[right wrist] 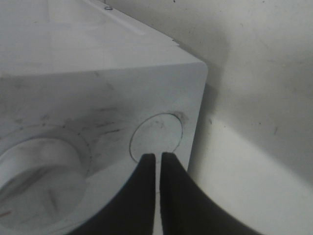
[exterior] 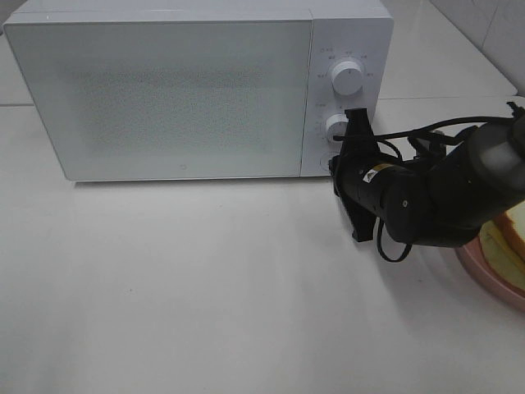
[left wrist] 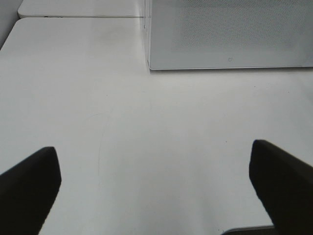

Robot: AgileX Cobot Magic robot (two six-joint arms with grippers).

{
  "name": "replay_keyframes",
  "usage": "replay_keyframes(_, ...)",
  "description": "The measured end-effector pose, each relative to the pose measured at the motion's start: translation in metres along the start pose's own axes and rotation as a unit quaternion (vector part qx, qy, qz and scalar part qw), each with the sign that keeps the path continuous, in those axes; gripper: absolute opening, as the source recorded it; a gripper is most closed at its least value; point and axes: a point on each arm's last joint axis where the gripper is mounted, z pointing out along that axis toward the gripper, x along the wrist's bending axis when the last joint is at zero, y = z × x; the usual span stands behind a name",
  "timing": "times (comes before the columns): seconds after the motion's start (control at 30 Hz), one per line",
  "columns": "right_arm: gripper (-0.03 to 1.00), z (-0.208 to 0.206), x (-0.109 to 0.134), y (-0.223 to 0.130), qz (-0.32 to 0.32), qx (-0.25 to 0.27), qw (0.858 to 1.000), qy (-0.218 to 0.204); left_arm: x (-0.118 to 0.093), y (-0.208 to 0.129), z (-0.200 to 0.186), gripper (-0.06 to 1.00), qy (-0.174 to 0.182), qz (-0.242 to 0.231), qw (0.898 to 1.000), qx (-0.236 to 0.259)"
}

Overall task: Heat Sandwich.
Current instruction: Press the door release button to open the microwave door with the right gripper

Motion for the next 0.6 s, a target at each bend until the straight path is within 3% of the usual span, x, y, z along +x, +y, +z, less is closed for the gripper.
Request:
replay_keyframes(0.3,0.01,0.02,0.002,-0.001,0.018,0.006,1.0,0.005,0.0,0.0,0.0,0.99,0.0,0.0,1.0,0.0)
replay_keyframes(0.6,0.01,0.031,-0.006,-0.002,0.032,0.003,0.999,-0.017,0.0,0.0,0.0,0.99,0.0,0.0,1.0,0.0)
